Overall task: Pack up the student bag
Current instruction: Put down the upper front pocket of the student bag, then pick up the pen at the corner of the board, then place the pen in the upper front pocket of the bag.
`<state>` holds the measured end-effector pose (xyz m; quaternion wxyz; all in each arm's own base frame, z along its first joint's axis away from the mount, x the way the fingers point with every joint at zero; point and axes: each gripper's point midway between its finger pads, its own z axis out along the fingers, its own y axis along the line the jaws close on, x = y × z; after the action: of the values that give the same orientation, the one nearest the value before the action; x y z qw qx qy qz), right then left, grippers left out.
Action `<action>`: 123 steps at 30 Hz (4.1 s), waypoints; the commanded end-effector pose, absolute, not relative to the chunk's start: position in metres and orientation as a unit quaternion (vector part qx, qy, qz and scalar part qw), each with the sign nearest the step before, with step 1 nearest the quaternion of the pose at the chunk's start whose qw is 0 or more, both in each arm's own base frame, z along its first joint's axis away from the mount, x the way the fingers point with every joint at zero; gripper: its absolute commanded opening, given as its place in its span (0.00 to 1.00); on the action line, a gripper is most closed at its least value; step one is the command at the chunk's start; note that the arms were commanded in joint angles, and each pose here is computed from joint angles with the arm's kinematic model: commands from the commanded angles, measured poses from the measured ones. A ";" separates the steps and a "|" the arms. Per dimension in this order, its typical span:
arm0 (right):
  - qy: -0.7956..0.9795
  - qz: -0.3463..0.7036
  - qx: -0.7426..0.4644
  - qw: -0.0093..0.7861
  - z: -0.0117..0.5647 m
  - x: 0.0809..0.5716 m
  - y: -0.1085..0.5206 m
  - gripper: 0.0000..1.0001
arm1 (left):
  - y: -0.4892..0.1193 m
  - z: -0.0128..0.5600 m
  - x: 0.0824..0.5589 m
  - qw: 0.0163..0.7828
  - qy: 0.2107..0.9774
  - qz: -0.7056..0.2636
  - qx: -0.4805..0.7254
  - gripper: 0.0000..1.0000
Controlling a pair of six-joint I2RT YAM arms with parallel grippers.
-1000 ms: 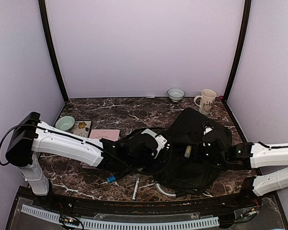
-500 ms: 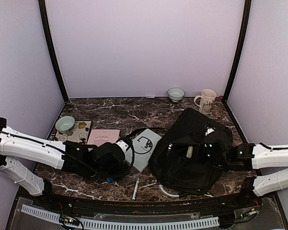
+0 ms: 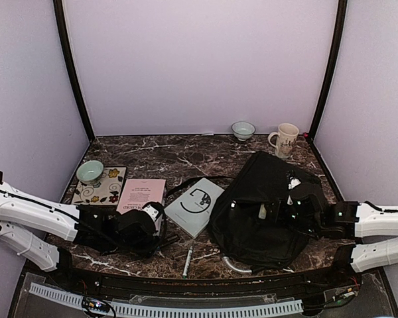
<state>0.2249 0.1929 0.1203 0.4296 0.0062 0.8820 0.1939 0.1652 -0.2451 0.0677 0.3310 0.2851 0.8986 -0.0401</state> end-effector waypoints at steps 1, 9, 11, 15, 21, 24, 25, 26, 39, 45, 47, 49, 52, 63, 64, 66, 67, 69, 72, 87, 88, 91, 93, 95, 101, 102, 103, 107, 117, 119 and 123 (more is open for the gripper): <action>0.872 0.229 0.009 0.432 0.127 0.221 0.199 0.43 | -0.242 0.053 0.157 0.307 0.909 -0.055 0.278 0.73; 0.850 0.308 -0.022 0.428 0.147 0.203 0.227 0.48 | -0.250 0.036 0.143 0.279 0.911 -0.095 0.289 0.69; 0.850 0.308 -0.026 0.425 0.147 0.199 0.231 0.48 | -0.254 0.032 0.142 0.276 0.909 -0.097 0.297 0.67; 0.852 0.306 -0.031 0.424 0.146 0.193 0.236 0.48 | -0.260 0.022 0.143 0.275 0.906 -0.098 0.305 0.64; 0.851 0.309 -0.036 0.424 0.149 0.187 0.242 0.48 | -0.269 0.012 0.145 0.264 0.908 -0.091 0.311 0.53; 0.851 0.307 -0.036 0.424 0.149 0.185 0.242 0.48 | -0.275 0.010 0.142 0.257 0.908 -0.101 0.315 0.42; 0.851 0.308 -0.036 0.424 0.149 0.185 0.243 0.48 | -0.276 0.010 0.141 0.253 0.908 -0.105 0.315 0.38; 0.850 0.309 -0.037 0.424 0.149 0.184 0.243 0.48 | -0.278 0.010 0.140 0.251 0.909 -0.110 0.314 0.32; 0.851 0.310 -0.040 0.423 0.146 0.182 0.243 0.48 | -0.275 0.009 0.139 0.241 0.920 -0.109 0.290 0.38; 0.850 0.312 -0.041 0.423 0.147 0.181 0.244 0.49 | -0.272 0.005 0.140 0.237 0.921 -0.096 0.295 0.41; 0.850 0.312 -0.042 0.422 0.147 0.181 0.245 0.49 | -0.271 0.004 0.140 0.237 0.921 -0.094 0.294 0.35; 0.850 0.312 -0.042 0.422 0.147 0.181 0.245 0.49 | -0.272 0.006 0.141 0.240 0.920 -0.096 0.295 0.28; 0.850 0.312 -0.043 0.421 0.147 0.180 0.247 0.49 | -0.279 0.012 0.141 0.248 0.914 -0.109 0.303 0.20; 0.841 0.337 -0.077 0.416 0.152 0.174 0.282 0.54 | -0.288 0.059 0.148 0.302 0.896 -0.125 0.302 0.12; 0.841 0.336 -0.084 0.415 0.153 0.174 0.288 0.55 | -0.292 0.066 0.147 0.311 0.889 -0.135 0.307 0.12; 0.842 0.334 -0.101 0.412 0.153 0.171 0.301 0.57 | -0.299 0.082 0.144 0.328 0.878 -0.154 0.314 0.11; 0.844 0.327 -0.105 0.411 0.151 0.172 0.306 0.58 | -0.303 0.088 0.142 0.333 0.873 -0.162 0.318 0.11; 0.850 0.307 -0.107 0.414 0.149 0.174 0.309 0.59 | -0.311 0.099 0.139 0.338 0.864 -0.178 0.327 0.12; 0.862 0.265 -0.090 0.423 0.145 0.182 0.301 0.62 | -0.322 0.105 0.135 0.333 0.859 -0.187 0.341 0.12; 0.886 0.124 -0.053 0.444 0.121 0.187 0.221 0.90 | -0.412 0.106 0.131 0.310 0.839 -0.210 0.396 0.11; 0.887 0.120 -0.054 0.443 0.119 0.186 0.219 0.92 | -0.420 0.106 0.131 0.307 0.837 -0.212 0.401 0.11; 0.891 0.106 -0.061 0.438 0.113 0.185 0.215 0.97 | -0.442 0.101 0.131 0.292 0.835 -0.212 0.416 0.11; 0.894 0.093 -0.063 0.433 0.109 0.184 0.212 0.97 | -0.454 0.100 0.131 0.285 0.831 -0.215 0.427 0.11; 0.897 0.081 -0.065 0.429 0.105 0.184 0.209 0.97 | -0.462 0.100 0.132 0.280 0.828 -0.219 0.433 0.11; 0.900 0.064 -0.070 0.426 0.101 0.184 0.207 0.97 | -0.467 0.103 0.139 0.271 0.825 -0.229 0.440 0.11; 0.900 0.064 -0.070 0.426 0.100 0.184 0.207 0.97 | -0.466 0.103 0.140 0.271 0.825 -0.228 0.440 0.10; 0.900 0.061 -0.071 0.426 0.100 0.185 0.207 0.97 | -0.465 0.102 0.140 0.271 0.825 -0.228 0.440 0.11; 0.901 0.052 -0.067 0.425 0.100 0.185 0.205 0.95 | -0.462 0.096 0.141 0.265 0.825 -0.233 0.441 0.10; 0.893 0.025 -0.055 0.445 0.100 0.192 0.199 0.87 | -0.471 0.082 0.151 0.251 0.829 -0.234 0.442 0.10; 0.890 0.023 -0.053 0.453 0.101 0.195 0.201 0.85 | -0.476 0.082 0.153 0.250 0.829 -0.233 0.442 0.10; 0.885 0.009 -0.053 0.463 0.100 0.199 0.201 0.83 | -0.483 0.073 0.161 0.244 0.836 -0.222 0.438 0.10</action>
<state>0.1907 0.1952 0.0873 0.4331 -0.0676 0.8987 0.0124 0.1528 -0.4725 0.0666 0.2415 0.4381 0.8376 -0.2194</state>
